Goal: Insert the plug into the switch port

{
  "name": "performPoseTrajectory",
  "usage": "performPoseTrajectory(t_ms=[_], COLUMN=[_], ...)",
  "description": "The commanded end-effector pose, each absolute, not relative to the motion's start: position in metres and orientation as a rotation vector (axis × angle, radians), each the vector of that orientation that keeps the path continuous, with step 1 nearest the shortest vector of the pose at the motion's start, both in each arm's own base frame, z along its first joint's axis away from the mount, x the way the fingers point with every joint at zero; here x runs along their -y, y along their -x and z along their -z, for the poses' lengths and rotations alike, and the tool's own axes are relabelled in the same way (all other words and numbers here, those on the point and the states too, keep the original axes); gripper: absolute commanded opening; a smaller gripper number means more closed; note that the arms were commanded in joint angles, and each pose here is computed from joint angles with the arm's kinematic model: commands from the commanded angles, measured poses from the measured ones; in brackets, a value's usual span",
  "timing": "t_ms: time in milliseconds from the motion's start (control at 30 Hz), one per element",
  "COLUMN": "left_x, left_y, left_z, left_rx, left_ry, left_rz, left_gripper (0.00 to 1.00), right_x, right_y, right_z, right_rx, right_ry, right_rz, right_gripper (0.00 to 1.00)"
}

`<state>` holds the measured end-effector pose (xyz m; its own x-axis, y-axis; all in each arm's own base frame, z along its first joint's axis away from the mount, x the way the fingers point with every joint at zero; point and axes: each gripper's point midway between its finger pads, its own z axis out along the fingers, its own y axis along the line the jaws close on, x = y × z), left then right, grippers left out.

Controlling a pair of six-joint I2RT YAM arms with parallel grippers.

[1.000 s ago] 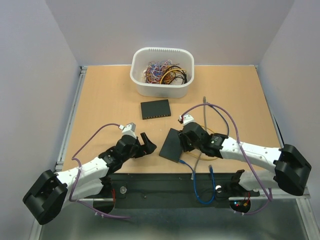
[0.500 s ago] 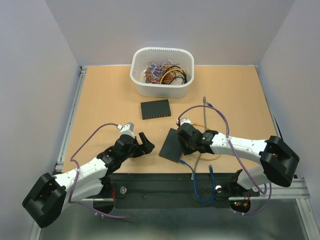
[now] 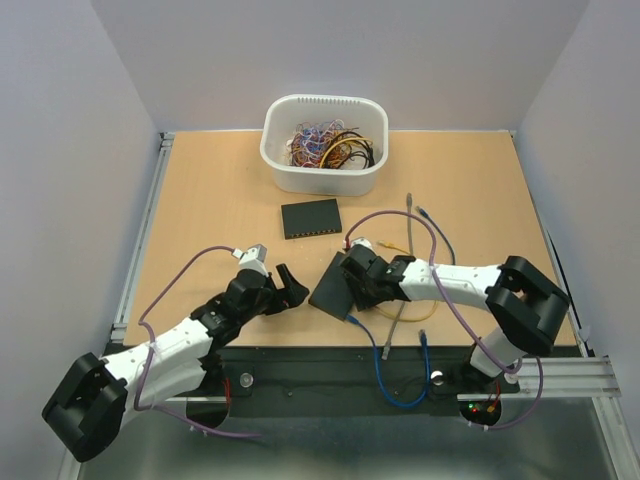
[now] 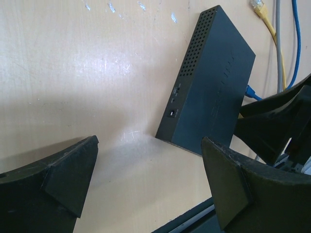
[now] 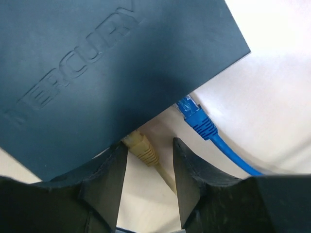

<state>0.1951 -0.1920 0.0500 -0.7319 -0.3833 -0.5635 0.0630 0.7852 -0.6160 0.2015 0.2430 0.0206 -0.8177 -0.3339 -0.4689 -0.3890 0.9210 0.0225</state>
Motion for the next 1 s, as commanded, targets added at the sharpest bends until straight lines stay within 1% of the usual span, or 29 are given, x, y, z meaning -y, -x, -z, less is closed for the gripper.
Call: performPoseTrajectory(t_ms=[0, 100, 200, 267, 300, 333, 433, 467, 533, 633, 700, 733, 833, 900, 933, 967], left_x=[0.193, 0.192, 0.192, 0.192, 0.192, 0.191, 0.187, 0.185, 0.185, 0.185, 0.185, 0.183, 0.178, 0.167, 0.161, 0.155], left_y=[-0.199, -0.199, -0.199, -0.199, -0.200, -0.200, -0.204, -0.204, -0.205, -0.206, -0.208, -0.206, -0.210, -0.211, -0.214, -0.213], left_z=[-0.063, -0.065, -0.067, -0.069, -0.074, -0.076, -0.087, -0.092, -0.097, -0.106, -0.115, -0.114, -0.139, -0.149, -0.168, -0.170], left_rx=[-2.233, -2.223, -2.221, -2.222, -2.211, -2.206, -2.183, -2.174, -2.161, -2.143, -2.128, -2.139, -2.083, -2.061, -2.002, -1.999], left_ry=[0.220, 0.223, 0.222, 0.222, 0.221, 0.220, 0.228, 0.226, 0.232, 0.245, 0.260, 0.268, 0.307, 0.350, 0.384, 0.403], left_rz=[0.821, 0.826, 0.829, 0.827, 0.832, 0.828, 0.807, 0.801, 0.806, 0.817, 0.824, 0.813, 0.825, 0.782, 0.786, 0.768], left_gripper=[0.99, 0.99, 0.99, 0.99, 0.99, 0.99, 0.99, 0.99, 0.99, 0.99, 0.99, 0.99, 0.99, 0.99, 0.99, 0.99], right_x=[-0.283, -0.298, -0.324, -0.339, -0.344, -0.357, -0.379, -0.393, -0.404, -0.429, -0.449, -0.454, -0.477, -0.488, -0.501, -0.507], right_y=[-0.224, -0.228, -0.241, -0.245, -0.245, -0.250, -0.248, -0.250, -0.249, -0.252, -0.254, -0.255, -0.264, -0.268, -0.272, -0.272], right_z=[-0.039, -0.038, -0.052, -0.057, -0.050, -0.059, -0.048, -0.057, -0.043, -0.039, -0.049, -0.041, -0.054, -0.051, -0.064, -0.065], right_rx=[-2.529, -2.522, -2.479, -2.464, -2.477, -2.450, -2.445, -2.408, -2.423, -2.404, -2.373, -2.385, -2.339, -2.333, -2.300, -2.294], right_ry=[0.503, 0.524, 0.576, 0.621, 0.646, 0.673, 0.769, 0.800, 0.830, 0.864, 0.882, 0.894, 0.895, 0.905, 0.902, 0.909], right_rz=[-0.307, -0.356, -0.418, -0.460, -0.461, -0.498, -0.514, -0.533, -0.525, -0.551, -0.611, -0.608, -0.652, -0.674, -0.707, -0.730], right_gripper=[0.48, 0.46, 0.44, 0.40, 0.38, 0.35, 0.30, 0.30, 0.29, 0.29, 0.28, 0.28, 0.28, 0.28, 0.28, 0.28])
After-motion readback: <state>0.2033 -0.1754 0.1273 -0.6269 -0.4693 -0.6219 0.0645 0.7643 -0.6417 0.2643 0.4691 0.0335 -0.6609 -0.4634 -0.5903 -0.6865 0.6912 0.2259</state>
